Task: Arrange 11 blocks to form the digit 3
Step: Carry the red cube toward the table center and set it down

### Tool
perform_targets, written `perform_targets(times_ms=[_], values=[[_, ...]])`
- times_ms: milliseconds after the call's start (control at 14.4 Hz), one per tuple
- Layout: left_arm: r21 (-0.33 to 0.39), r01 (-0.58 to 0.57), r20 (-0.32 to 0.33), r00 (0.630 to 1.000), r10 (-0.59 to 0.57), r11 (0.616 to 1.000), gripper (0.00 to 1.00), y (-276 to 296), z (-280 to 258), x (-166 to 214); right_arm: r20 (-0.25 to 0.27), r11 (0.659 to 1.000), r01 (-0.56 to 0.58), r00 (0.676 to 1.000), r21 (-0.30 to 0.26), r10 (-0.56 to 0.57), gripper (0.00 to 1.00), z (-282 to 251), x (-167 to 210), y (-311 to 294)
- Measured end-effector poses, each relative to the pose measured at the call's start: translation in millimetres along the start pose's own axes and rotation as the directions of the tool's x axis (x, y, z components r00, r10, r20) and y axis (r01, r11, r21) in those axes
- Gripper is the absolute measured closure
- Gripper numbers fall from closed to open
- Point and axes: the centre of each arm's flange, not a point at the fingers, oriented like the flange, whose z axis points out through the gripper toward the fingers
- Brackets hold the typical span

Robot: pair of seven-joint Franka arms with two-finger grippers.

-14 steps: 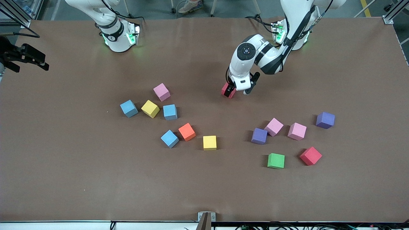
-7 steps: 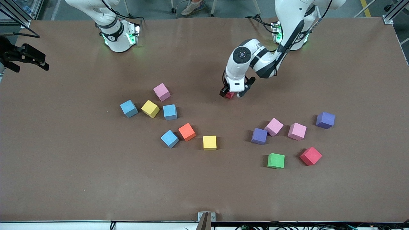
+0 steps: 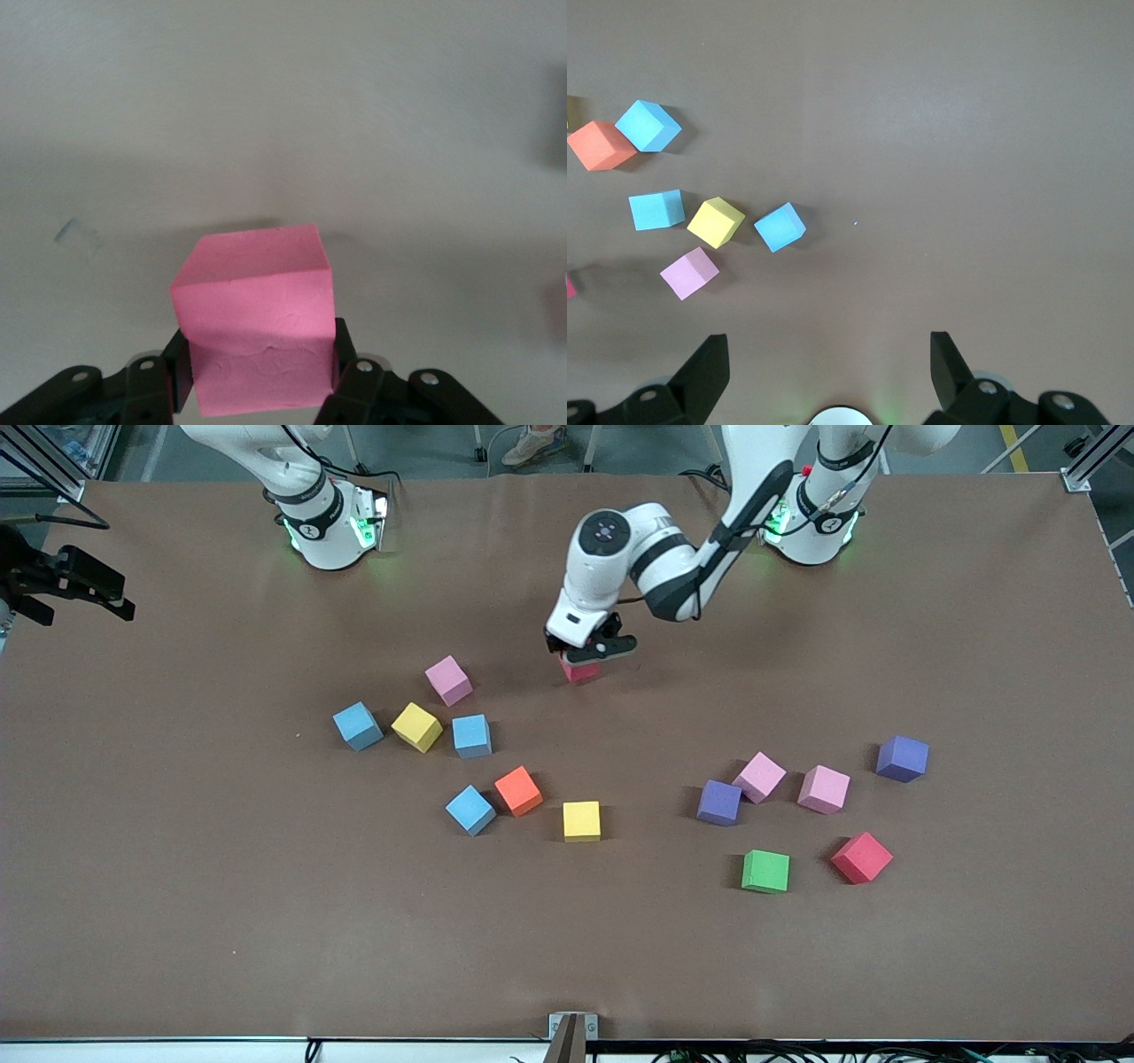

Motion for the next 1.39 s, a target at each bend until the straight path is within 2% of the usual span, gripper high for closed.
perform_targets(times_ms=[208, 346, 554, 1039, 1178, 1247, 1385], values=[[0.019, -0.168, -0.01, 0.986, 0.168, 0.986, 0.38, 25.6, 4.5, -15.1, -0.006, 1.0, -0.011, 1.0, 0.0, 0.011, 0.0, -2.3, -0.1, 5.5], [0.051, -0.238, -0.02, 0.971, 0.239, 0.97, 0.41, 27.2, 23.8, -18.7, -0.006, 1.0, -0.014, 1.0, 0.0, 0.014, 0.0, -0.1, 2.2, 7.3], [0.075, -0.274, -0.005, 0.961, 0.275, 0.959, 0.42, 23.8, 44.9, -15.8, 0.012, 1.0, -0.015, 1.0, 0.0, 0.015, 0.0, 12.8, 12.3, 8.3], [0.08, -0.342, 0.002, 0.939, 0.343, 0.936, 0.42, 24.5, 43.9, -15.2, 0.124, 0.998, -0.058, 0.991, -0.004, 0.058, 0.0, 106.9, 73.0, 38.1], [0.081, -0.342, 0.002, 0.939, 0.343, 0.936, 0.42, 24.3, 44.0, -15.1, 0.135, 0.998, -0.068, 0.989, -0.004, 0.068, 0.0, 117.4, 79.5, 46.3], [0.083, -0.342, 0.003, 0.939, 0.343, 0.936, 0.37, 24.0, 44.3, -15.0, 0.132, 0.998, -0.07, 0.989, -0.004, 0.069, 0.0, 116.1, 79.8, 47.0], [0.085, -0.337, 0.004, 0.941, 0.338, 0.938, 0.18, 23.5, 44.9, -14.6, 0.123, 0.997, -0.073, 0.99, -0.005, 0.073, 0.0, 110.5, 80.0, 46.5]])
